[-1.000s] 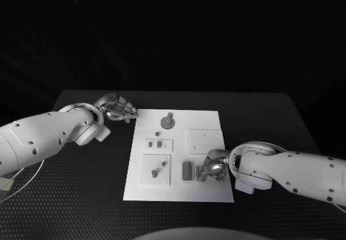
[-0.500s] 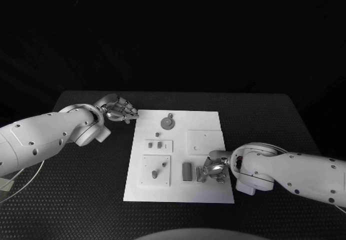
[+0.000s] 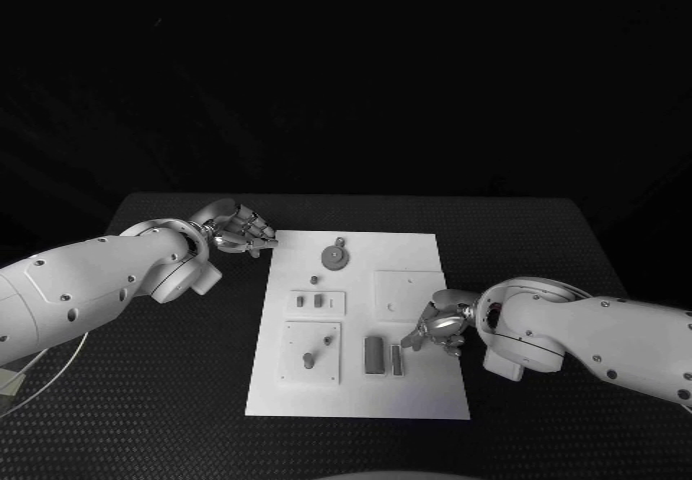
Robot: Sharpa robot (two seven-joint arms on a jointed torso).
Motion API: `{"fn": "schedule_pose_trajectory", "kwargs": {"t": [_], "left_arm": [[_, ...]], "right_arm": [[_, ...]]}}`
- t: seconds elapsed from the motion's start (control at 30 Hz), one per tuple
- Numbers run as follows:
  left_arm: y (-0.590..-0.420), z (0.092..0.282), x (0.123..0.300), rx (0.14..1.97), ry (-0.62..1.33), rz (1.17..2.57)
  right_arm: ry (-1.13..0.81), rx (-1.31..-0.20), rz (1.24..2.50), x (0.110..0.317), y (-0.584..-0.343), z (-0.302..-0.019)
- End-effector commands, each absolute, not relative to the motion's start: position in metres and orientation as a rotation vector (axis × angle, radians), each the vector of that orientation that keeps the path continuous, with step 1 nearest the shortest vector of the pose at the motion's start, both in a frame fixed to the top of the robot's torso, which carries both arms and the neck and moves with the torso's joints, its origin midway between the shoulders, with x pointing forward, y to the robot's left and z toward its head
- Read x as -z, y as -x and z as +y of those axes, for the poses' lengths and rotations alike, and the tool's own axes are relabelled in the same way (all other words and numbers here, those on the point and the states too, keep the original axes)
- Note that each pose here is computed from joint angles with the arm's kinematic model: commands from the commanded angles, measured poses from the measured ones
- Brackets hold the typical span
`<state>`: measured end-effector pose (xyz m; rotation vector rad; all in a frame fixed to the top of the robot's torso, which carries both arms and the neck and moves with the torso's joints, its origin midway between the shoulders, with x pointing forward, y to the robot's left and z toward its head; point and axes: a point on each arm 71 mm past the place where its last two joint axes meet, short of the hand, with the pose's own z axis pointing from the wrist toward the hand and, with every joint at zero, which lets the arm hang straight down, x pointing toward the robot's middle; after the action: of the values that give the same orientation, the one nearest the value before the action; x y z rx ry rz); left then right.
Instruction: Assemble the parts on the task board
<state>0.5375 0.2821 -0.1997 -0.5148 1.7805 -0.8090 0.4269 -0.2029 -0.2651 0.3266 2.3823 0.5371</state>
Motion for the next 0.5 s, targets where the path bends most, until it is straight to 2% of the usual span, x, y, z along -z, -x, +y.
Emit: {"fn": "schedule_pose_trajectory", "kwargs": {"t": [0.03,0.2,0.3,0.5], "left_arm": [[-0.539,0.28,0.198,0.827,0.502,1.759],[-0.541,0.28,0.196,0.874,0.583,1.709],[-0.542,0.279,0.195,0.916,0.637,1.677],[-0.545,0.265,0.19,0.99,0.679,1.569]], "right_arm": [[-0.362,-0.575,2.31,0.258,-0.44,-0.209],[-0.499,-0.765,2.098,0.244,-0.474,-0.223],[-0.556,-0.783,1.946,0.238,-0.496,-0.235],[-0.689,-0.912,1.706,0.226,-0.531,-0.254]]}}
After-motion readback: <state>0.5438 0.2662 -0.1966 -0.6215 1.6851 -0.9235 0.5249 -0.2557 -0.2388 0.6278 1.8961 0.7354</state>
